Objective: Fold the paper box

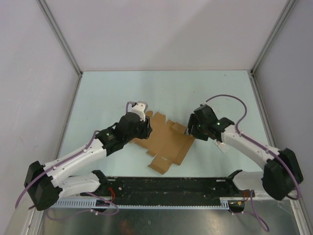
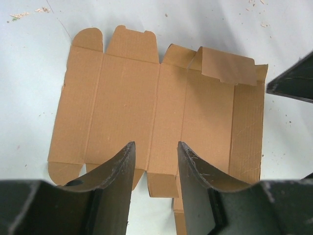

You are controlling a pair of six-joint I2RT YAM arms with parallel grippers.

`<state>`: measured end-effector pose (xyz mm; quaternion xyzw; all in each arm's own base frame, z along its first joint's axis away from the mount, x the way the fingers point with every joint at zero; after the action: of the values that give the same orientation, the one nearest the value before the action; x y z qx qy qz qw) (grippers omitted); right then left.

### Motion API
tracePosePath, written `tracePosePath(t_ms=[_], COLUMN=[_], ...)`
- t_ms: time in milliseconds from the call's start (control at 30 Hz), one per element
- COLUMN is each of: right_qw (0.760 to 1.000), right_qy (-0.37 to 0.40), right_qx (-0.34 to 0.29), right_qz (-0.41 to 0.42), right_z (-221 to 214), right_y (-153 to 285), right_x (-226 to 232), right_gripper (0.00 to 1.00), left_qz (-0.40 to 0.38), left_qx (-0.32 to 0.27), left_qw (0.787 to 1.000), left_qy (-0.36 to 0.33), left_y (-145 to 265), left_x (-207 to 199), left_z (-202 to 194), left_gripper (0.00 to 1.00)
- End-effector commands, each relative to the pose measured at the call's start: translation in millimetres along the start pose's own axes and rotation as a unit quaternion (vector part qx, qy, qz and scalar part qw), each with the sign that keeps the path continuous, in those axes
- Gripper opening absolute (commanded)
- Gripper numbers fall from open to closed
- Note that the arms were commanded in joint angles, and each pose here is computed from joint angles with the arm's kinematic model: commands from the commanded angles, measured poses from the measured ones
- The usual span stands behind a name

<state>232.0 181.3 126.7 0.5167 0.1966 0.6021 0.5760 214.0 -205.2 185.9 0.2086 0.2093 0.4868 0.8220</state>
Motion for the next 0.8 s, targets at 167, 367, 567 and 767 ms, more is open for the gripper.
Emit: tracePosePath(t_ms=[167, 367, 567, 767], right_qw=[0.993, 0.987, 0.979, 0.975], right_qy=[-0.11, -0.147, -0.165, -0.169], right_qx=[-0.021, -0.005, 0.007, 0.014], right_qz=[0.027, 0.067, 0.123, 0.144], right_z=[-37.1, -60.1, -66.6, -66.1], right_y=[12.1, -3.1, -15.5, -26.7], right_x=[-23.5, -25.8, -15.0, -3.6], right_gripper=[0.69, 0.66, 0.63, 0.55], left_qz=[-0.002, -0.002, -0.004, -0.001], left_qx=[-0.009, -0.007, -0.006, -0.006], left_qw=[1.0, 1.0, 1.0, 1.0], left_qy=[-0.001, 0.0, 0.0, 0.0], left_y=[2.7, 2.3, 2.0, 1.9], left_x=[0.9, 0.9, 0.5, 1.4], left_z=[5.2, 3.2, 2.8, 3.0], left_gripper=[0.45, 0.45, 0.45, 0.45])
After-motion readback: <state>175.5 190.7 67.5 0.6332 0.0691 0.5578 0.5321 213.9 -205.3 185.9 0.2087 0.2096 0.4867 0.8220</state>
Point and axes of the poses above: each gripper's point midway between its finger pads, its own y axis back along the fingers, its own x axis along the line the jaws close on, z = x × y, the point moved 4 cm from there along y, back along the fingers, and after that the axes turned 5 degrees about -y, right-handed, at the moved point
